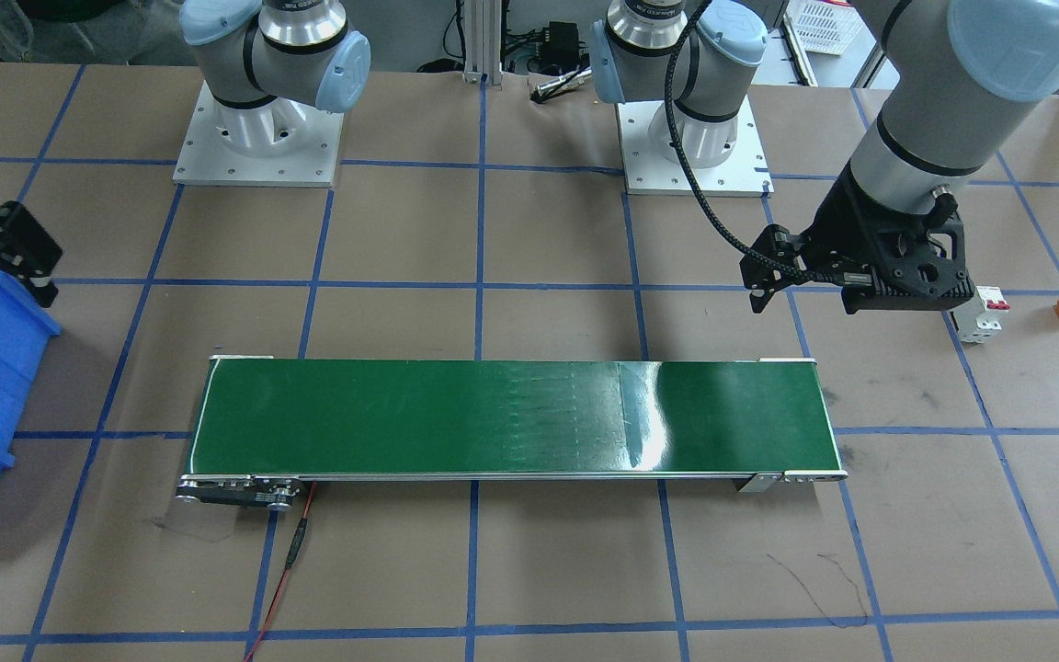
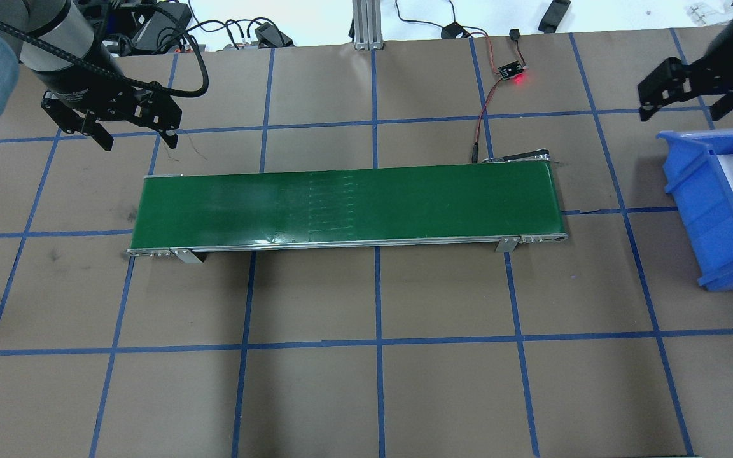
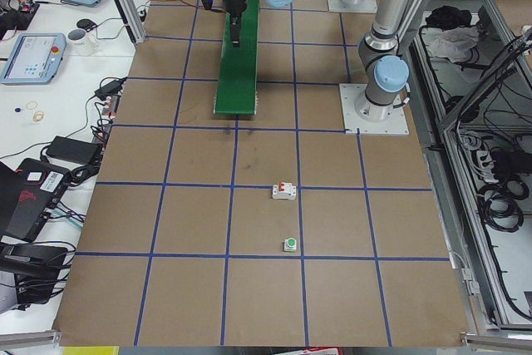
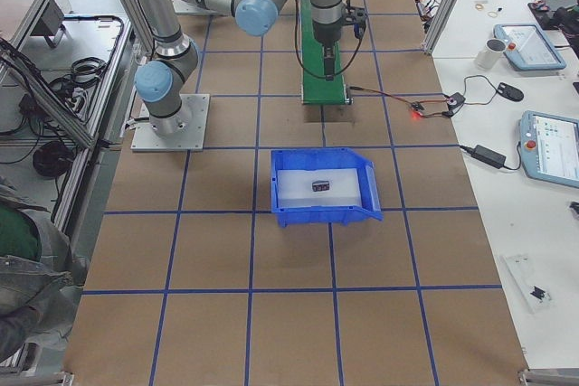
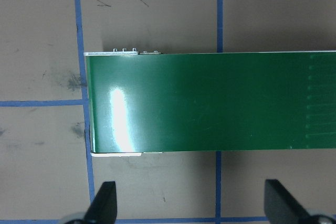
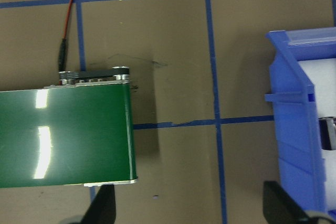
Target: Move capacitor from left to right
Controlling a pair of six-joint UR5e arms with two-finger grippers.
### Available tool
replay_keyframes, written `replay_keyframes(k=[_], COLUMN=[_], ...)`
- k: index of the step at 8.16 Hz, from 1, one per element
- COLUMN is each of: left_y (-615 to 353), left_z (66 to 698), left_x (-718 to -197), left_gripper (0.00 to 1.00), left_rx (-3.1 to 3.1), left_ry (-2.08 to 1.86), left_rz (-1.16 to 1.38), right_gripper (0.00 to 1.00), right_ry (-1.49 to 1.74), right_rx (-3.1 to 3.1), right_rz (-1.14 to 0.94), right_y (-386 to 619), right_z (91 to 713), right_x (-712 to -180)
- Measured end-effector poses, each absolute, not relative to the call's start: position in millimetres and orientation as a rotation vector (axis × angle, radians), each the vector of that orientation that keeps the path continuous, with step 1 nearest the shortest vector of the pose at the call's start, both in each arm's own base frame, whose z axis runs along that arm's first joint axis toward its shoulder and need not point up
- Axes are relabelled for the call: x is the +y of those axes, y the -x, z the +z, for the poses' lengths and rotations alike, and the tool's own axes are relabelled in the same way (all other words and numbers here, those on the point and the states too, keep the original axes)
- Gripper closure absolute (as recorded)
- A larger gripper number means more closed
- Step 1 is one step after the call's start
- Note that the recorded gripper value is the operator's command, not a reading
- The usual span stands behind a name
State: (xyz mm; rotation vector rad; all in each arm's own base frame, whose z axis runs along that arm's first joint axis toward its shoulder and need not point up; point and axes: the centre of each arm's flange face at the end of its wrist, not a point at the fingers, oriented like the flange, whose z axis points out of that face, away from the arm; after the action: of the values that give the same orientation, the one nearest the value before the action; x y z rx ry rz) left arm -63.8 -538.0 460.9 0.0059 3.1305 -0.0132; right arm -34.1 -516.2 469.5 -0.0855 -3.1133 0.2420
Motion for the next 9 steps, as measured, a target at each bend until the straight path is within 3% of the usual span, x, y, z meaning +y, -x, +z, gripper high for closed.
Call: replay_keyframes(k=[4, 9], left_y=[64, 64], left_z=[461, 462], left_x=[-538, -538], left_gripper=[0.0, 0.0], left_rx=[3.13, 3.13], left_ry=[-0.008, -0.008], left_rz=[-0.014, -0.015], right_gripper=[0.0, 0.0], right_ry=[0.042, 0.04], right_rx=[-3.146, -3.139], right_rz=[0.229, 0.21], right_y=[-87, -133], right_z=[470, 465], right_x=[-507, -499])
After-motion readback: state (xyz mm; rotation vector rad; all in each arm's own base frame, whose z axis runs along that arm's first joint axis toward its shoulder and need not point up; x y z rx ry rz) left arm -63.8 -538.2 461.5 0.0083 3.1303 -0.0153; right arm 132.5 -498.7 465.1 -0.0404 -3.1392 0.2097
